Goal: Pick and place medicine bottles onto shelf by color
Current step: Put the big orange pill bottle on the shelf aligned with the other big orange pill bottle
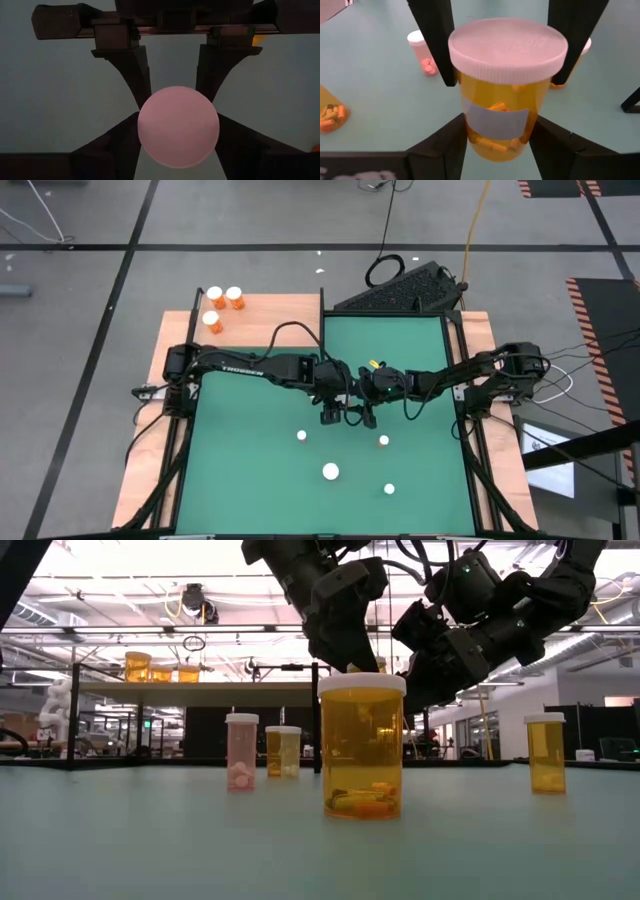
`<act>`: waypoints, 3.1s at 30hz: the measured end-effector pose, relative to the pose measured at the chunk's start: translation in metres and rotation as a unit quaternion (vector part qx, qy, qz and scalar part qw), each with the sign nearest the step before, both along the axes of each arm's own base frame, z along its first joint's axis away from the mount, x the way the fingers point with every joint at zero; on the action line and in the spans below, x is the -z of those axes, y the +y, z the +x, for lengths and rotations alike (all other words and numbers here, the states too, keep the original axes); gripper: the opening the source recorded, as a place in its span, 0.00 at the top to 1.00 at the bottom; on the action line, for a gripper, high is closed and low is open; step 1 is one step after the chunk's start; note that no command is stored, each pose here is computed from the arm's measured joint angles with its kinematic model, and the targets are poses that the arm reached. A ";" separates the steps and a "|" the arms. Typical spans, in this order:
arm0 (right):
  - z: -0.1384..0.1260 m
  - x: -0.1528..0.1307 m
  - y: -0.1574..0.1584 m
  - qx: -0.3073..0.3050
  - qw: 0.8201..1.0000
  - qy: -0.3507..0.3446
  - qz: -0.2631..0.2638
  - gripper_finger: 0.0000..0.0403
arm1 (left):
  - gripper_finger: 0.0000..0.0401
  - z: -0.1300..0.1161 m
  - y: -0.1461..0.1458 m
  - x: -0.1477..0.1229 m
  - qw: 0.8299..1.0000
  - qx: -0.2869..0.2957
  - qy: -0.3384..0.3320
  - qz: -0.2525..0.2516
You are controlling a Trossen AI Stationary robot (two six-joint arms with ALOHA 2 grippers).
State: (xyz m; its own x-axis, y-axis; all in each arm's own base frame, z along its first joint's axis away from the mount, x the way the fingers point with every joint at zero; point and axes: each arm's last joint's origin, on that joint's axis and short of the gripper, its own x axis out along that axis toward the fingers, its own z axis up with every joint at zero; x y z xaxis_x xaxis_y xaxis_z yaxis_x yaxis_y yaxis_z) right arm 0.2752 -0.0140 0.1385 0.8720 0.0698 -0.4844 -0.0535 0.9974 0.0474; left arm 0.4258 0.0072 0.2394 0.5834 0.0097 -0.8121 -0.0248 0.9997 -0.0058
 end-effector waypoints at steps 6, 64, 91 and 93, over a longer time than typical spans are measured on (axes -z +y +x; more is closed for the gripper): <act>0.000 0.000 0.000 0.000 1.000 0.000 0.000 0.54 | 0.48 0.000 0.000 0.000 1.000 0.000 0.000 0.000; -0.049 -0.061 0.020 0.018 0.999 0.008 -0.037 0.19 | 0.47 -0.154 0.072 -0.124 0.986 -0.120 0.092 0.075; -0.054 -0.060 0.021 0.017 0.999 0.030 -0.035 0.19 | 0.46 -0.204 0.137 -0.117 0.962 -0.071 0.238 0.112; -0.055 -0.059 0.021 0.017 0.999 0.035 -0.035 0.19 | 0.47 -0.209 0.144 -0.117 0.961 -0.088 0.239 0.108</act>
